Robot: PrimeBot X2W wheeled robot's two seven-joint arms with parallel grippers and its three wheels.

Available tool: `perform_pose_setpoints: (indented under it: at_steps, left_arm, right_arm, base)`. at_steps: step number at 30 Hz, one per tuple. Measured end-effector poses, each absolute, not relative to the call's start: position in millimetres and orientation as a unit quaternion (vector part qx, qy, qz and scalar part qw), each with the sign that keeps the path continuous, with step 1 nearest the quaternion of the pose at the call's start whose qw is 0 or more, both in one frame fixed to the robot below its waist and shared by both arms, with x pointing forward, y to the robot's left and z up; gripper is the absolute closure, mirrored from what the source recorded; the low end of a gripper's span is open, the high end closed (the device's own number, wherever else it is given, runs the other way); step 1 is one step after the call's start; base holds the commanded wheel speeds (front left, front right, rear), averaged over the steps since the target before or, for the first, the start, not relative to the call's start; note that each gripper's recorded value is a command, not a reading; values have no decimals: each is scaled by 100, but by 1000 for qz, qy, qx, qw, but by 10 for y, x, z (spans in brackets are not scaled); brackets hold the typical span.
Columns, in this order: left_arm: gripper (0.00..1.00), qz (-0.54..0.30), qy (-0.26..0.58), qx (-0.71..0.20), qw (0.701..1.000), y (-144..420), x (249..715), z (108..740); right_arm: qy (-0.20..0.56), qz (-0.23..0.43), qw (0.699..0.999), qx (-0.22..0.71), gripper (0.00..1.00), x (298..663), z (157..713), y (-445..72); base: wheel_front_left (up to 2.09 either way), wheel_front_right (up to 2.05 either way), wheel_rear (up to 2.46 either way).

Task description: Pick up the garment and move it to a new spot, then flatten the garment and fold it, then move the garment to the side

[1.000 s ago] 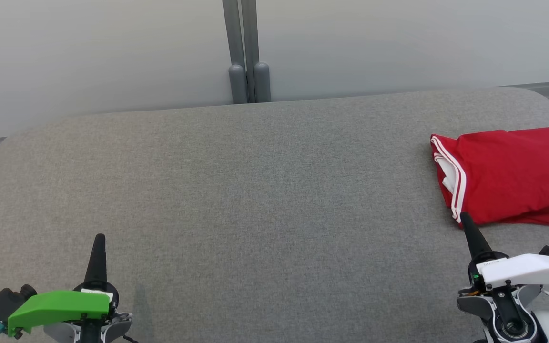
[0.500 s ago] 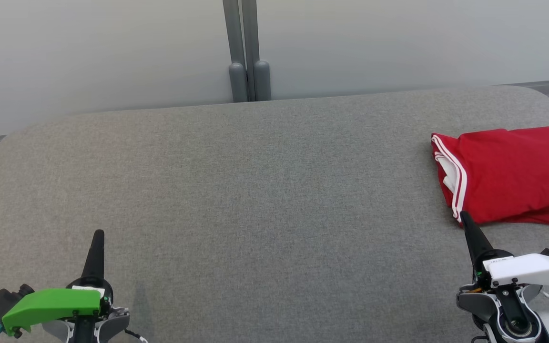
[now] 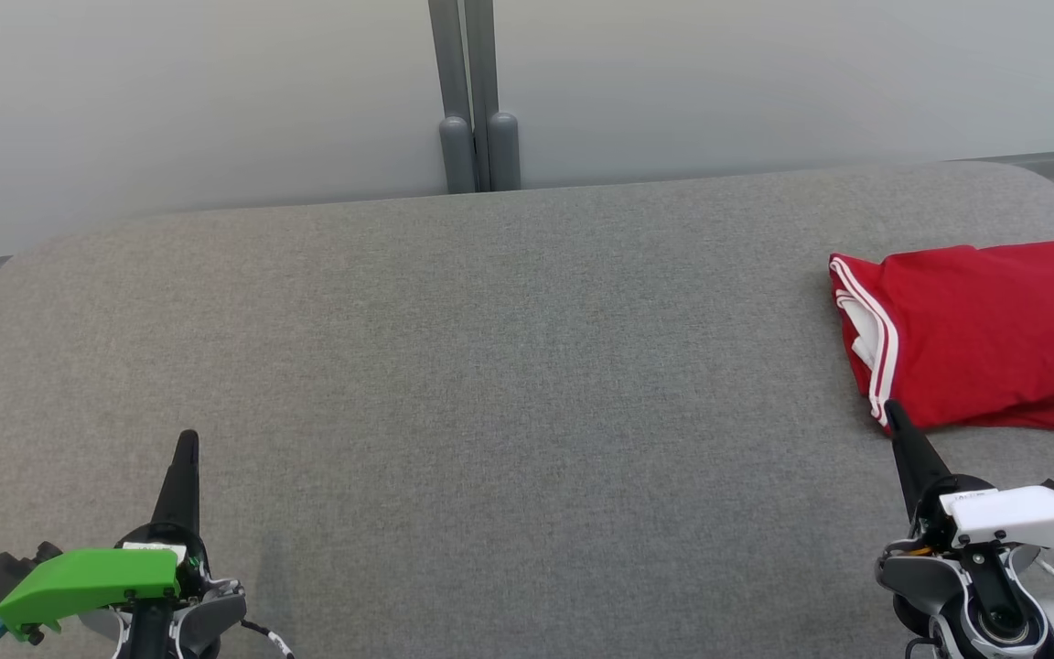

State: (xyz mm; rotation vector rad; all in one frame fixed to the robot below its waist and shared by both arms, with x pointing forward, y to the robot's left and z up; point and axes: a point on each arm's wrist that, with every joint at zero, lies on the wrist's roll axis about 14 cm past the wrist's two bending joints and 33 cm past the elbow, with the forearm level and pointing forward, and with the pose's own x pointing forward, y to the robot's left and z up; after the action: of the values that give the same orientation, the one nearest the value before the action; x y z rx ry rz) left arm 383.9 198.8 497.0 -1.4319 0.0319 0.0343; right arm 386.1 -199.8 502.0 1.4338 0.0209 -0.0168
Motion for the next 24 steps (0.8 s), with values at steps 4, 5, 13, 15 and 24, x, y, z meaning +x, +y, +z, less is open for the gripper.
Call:
perform_pose_setpoints:
  at_steps: [4, 5, 13, 15, 24]
  left_arm:
    - [100, 14, 14, -666, 745, 1988, 3843, 4977]
    - [100, 14, 14, -669, 743, 1989, 3844, 4978]
    - [100, 11, 11, -689, 724, 1994, 3853, 4996]
    - [100, 9, 9, -693, 721, 1995, 3858, 5006]
    - [100, 5, 5, -709, 705, 2000, 3875, 5035]
  right_arm:
    - [9, -7, 745, 667, 100, 3865, 5025, -1998]
    - [8, -7, 742, 671, 100, 3866, 5026, -1998]
    - [6, -6, 724, 690, 100, 3871, 5030, -2001]
    - [6, -5, 719, 695, 100, 3872, 5032, -1997]
    - [3, -4, 706, 708, 100, 3877, 5041, -2000]
  base:
    - [0, 0, 0]
    - [0, 0, 0]
    - [0, 0, 0]
    - [0, 0, 0]
    - [0, 0, 0]
